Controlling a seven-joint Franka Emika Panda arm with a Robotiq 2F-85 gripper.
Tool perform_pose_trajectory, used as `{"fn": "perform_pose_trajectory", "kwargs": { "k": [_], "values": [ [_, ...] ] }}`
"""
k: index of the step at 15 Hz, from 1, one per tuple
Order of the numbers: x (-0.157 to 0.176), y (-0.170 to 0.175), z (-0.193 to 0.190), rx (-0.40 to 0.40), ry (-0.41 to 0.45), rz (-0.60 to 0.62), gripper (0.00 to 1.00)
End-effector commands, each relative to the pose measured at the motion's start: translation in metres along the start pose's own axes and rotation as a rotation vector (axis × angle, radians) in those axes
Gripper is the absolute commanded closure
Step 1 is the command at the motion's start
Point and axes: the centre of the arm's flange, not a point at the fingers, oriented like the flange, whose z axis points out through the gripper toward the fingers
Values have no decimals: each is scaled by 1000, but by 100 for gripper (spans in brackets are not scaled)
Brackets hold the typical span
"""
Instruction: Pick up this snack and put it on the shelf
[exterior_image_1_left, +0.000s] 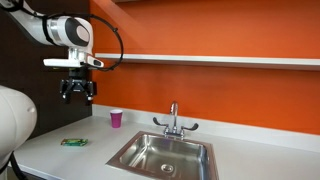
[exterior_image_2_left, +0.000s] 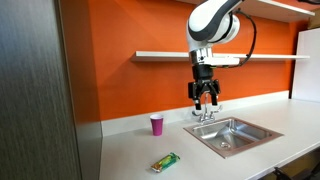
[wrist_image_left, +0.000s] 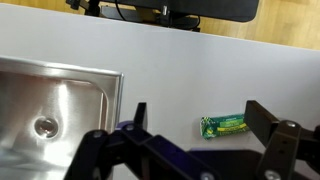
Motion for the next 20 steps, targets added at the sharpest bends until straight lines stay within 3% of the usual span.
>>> {"fn": "perform_pose_trajectory", "kwargs": {
  "k": [1,10,20],
  "values": [
    [39,-23,4,17,-4,-39,0],
    [94,-30,36,32,14,-62,0],
    [123,-44,91,30,-1,-62,0]
  ]
}}
